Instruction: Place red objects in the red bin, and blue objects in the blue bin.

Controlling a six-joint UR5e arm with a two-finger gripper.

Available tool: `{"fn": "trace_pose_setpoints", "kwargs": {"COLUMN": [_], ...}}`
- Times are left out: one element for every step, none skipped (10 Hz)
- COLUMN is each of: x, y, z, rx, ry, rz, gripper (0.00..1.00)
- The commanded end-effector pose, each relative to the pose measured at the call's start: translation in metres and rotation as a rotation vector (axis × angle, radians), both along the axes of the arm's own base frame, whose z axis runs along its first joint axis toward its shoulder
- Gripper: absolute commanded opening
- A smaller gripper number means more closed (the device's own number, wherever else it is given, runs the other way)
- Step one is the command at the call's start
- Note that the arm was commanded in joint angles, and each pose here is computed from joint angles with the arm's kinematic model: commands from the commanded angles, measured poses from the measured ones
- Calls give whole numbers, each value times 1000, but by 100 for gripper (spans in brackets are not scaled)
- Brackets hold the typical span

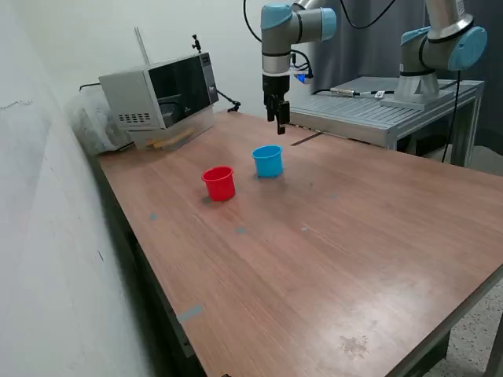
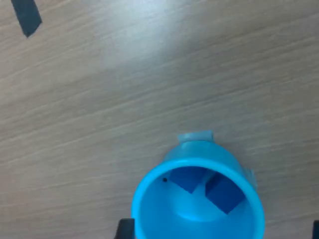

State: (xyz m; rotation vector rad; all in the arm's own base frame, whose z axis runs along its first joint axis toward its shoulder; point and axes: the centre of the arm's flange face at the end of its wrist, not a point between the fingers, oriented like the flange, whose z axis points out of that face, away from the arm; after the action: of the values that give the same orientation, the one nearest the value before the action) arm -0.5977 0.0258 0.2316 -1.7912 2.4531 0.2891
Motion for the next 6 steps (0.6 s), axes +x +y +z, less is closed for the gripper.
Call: {"fn": "trace_pose_setpoints", "kwargs": {"x": [15, 33, 56, 83, 119, 155], "y": [-10, -16, -25, -39, -48, -64], "z": [17, 39, 56, 66, 84, 108], "rx": [4, 8, 11, -6, -31, -55], "ry": [21, 47, 51, -20, -122, -214], "rz": [13, 14, 23, 40, 40, 51], "gripper": [100, 100, 100, 100, 100, 100]}}
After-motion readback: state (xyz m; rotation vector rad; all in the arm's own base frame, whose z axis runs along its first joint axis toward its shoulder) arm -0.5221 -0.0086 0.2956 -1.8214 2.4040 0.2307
